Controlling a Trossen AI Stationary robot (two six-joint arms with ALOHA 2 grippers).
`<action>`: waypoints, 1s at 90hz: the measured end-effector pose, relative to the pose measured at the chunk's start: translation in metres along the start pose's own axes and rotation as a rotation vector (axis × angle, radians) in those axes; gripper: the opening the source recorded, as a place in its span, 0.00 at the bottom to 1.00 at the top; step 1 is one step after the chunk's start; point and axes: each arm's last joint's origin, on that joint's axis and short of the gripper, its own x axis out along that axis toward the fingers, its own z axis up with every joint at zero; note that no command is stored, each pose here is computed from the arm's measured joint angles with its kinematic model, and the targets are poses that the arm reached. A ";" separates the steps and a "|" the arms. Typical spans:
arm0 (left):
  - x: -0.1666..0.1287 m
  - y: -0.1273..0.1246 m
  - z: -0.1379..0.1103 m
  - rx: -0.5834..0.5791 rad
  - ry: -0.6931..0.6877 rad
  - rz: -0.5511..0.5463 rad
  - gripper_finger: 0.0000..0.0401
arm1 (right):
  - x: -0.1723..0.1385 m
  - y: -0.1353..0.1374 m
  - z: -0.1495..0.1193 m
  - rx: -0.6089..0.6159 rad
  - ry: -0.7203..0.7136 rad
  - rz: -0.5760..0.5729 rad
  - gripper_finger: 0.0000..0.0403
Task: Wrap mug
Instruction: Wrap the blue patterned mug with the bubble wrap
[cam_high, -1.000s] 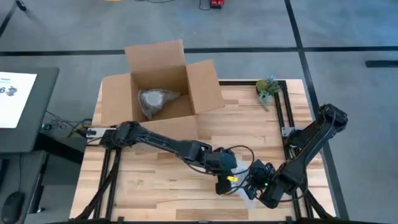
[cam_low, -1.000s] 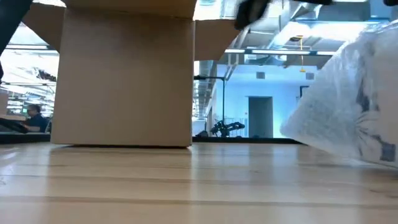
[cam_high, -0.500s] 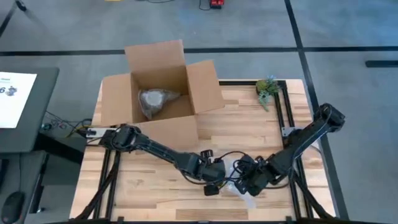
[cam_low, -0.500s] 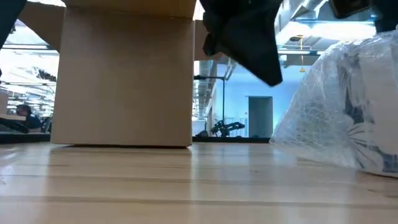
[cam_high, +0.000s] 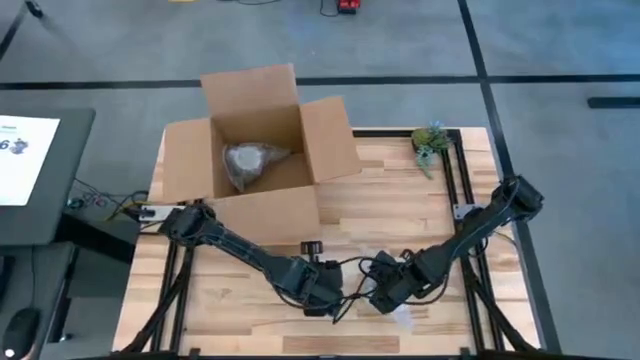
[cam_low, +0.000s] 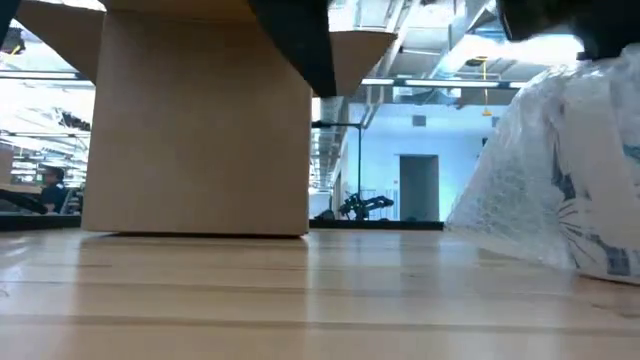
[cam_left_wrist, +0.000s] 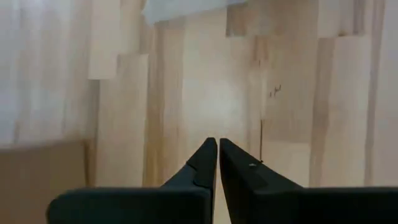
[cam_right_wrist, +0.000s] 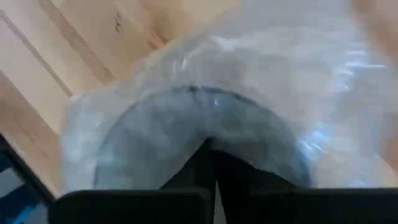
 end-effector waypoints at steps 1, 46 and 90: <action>-0.001 0.000 0.000 -0.003 -0.001 0.002 0.00 | -0.002 0.000 0.001 -0.005 0.001 0.001 0.00; -0.019 0.004 0.012 -0.032 -0.185 -0.008 0.00 | -0.042 0.031 0.002 -0.318 -0.065 0.182 0.00; -0.030 0.014 0.013 0.184 -0.245 0.176 0.00 | -0.066 0.036 -0.019 -0.504 -0.112 0.308 0.00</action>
